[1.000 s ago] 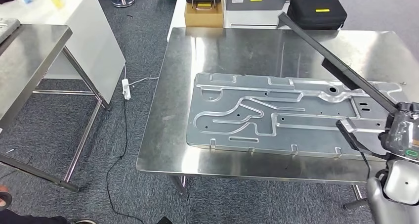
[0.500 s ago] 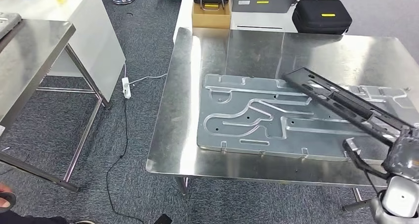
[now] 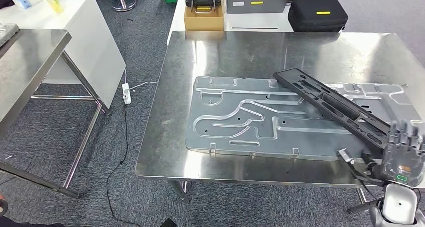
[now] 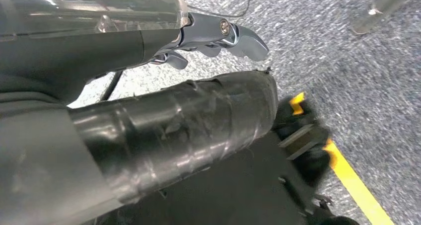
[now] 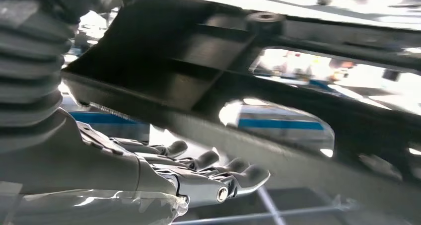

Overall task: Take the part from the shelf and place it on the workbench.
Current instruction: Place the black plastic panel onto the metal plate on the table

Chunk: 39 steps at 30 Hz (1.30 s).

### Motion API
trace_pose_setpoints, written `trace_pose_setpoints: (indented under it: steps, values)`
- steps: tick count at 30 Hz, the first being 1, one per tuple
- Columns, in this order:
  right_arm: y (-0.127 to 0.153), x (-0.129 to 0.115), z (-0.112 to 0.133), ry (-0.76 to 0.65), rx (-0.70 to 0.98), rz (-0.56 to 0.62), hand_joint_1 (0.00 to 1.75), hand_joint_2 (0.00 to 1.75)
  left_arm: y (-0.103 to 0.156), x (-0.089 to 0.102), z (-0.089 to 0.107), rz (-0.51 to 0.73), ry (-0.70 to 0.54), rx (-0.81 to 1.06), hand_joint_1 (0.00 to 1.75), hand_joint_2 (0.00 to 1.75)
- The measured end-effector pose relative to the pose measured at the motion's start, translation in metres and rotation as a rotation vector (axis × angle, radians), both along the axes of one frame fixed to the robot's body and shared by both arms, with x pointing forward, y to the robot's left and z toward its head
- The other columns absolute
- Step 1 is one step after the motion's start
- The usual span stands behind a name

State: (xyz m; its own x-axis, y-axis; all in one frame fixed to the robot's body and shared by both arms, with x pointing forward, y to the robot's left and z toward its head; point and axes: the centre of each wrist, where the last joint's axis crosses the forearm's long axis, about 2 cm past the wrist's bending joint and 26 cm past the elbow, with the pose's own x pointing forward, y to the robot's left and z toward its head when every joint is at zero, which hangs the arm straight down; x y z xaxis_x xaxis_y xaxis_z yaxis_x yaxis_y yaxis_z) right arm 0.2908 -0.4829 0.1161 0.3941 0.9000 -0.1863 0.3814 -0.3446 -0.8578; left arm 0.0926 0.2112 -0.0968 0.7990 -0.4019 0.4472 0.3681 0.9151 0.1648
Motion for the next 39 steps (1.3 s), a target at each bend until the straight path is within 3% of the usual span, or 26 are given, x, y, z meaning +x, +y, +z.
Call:
trace_pose_setpoints:
  steps: [7, 10, 21, 39]
  values:
    - [0.052, -0.002, -0.004, -0.181, 0.547, 0.32, 0.0, 0.0, 0.004, -0.006, -0.002, 0.047, -0.018, 0.003, 0.0, 0.0]
    - [0.073, -0.006, 0.0, -0.246, 0.653, 0.42, 0.0, 0.0, 0.005, -0.012, -0.003, 0.066, -0.014, 0.005, 0.0, 0.0]
    - [0.115, -0.031, 0.024, -0.416, 0.758, 0.63, 0.0, 0.0, 0.007, -0.021, -0.005, 0.104, -0.007, 0.001, 0.0, 0.0]
    - [0.15, -0.077, 0.05, -0.704, 0.828, 0.737, 0.0, 0.0, 0.011, -0.029, -0.006, 0.151, -0.005, 0.029, 0.0, 0.0]
